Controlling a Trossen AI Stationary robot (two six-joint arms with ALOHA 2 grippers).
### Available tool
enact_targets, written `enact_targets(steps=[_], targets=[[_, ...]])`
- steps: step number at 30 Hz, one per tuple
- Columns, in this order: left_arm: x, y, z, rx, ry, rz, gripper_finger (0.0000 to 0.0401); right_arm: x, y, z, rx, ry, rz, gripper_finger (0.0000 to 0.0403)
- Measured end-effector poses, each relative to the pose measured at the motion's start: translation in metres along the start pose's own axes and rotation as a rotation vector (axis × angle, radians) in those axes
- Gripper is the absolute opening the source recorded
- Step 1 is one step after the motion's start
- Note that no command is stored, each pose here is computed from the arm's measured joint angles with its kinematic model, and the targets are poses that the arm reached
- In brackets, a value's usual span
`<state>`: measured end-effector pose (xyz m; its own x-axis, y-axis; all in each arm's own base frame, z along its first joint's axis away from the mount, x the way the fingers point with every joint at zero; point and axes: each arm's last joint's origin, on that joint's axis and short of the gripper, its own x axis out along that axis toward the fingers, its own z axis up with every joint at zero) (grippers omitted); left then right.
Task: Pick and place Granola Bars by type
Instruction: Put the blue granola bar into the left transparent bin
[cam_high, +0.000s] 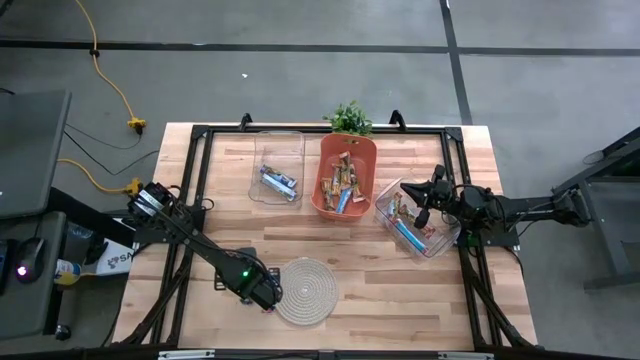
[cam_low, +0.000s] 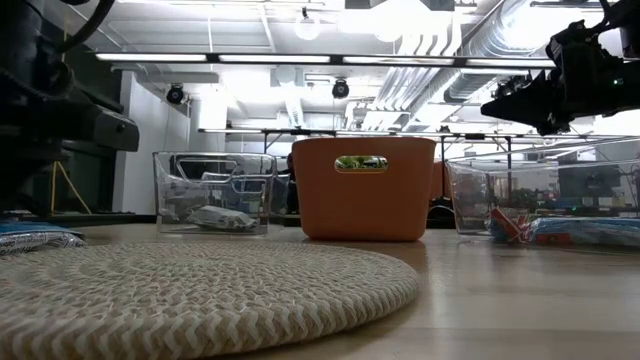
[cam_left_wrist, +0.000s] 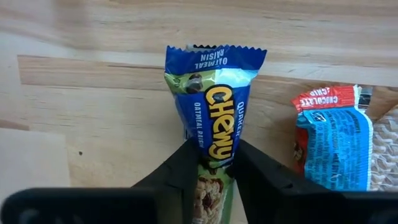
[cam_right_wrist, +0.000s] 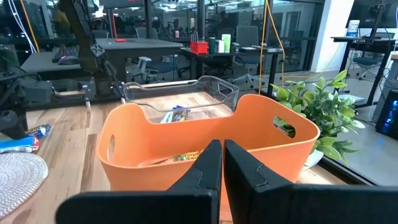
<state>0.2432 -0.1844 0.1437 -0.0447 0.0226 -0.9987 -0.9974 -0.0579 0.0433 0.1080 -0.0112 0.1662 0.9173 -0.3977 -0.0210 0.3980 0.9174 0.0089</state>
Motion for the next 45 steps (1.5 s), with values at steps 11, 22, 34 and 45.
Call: enact_targets(steps=[11,22,34,45], targets=[[-0.008,-0.002,-0.002,0.007,-0.019,0.022,0.0044,0.0,0.0,0.0,0.0,-0.001,0.0,0.0],[-0.035,-0.007,-0.004,0.024,-0.104,0.019,0.0042,0.0,0.0,0.0,0.0,0.0,0.0,0.0],[-0.092,-0.032,-0.011,0.297,-0.375,-0.316,0.0042,0.0,0.0,0.0,0.0,0.0,0.0,0.0],[-0.153,-0.046,-0.015,0.464,-0.6,-0.53,0.0042,0.0,0.0,0.0,0.0,0.0,0.0,0.0]])
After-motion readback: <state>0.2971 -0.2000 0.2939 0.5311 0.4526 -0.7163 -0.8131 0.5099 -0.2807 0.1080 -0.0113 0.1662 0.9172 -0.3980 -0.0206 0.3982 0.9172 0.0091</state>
